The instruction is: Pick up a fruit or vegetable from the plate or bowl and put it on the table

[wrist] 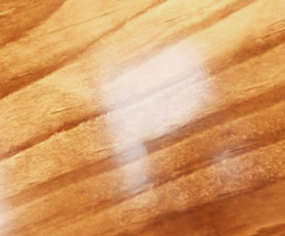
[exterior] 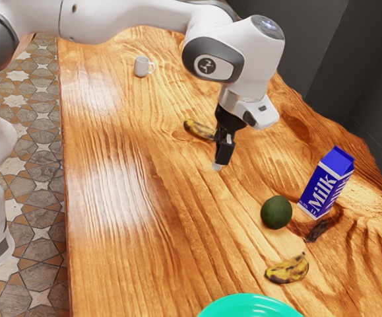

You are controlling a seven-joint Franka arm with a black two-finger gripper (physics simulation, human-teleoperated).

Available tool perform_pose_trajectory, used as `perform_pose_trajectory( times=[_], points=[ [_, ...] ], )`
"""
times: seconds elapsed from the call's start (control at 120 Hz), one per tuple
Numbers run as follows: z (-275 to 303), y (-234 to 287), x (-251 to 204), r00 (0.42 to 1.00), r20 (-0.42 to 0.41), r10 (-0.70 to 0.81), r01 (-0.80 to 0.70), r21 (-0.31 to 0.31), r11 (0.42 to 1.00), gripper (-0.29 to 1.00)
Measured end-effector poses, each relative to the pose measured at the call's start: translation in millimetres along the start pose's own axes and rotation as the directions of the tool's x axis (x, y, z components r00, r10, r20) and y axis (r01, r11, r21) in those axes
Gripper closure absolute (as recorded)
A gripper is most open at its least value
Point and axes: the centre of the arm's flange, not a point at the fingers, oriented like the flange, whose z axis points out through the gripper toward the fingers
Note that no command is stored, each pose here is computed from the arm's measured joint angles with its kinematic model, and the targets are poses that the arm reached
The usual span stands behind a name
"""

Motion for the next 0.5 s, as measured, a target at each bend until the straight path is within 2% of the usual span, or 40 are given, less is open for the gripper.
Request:
perform_pose_trajectory(
  times=[0.233,0.408,0.5],
  points=[
    [1.4,-50.0,2.6,0.997,-0.042,-0.067,0.067,0.003,0.998,0.0],
    [-9.0,-35.8,15.0,0.992,-0.074,0.1,-0.095,0.071,0.993,0.0],
    [-12.9,-16.5,24.7,0.979,-0.088,0.181,-0.175,0.068,0.982,0.0]
  ],
)
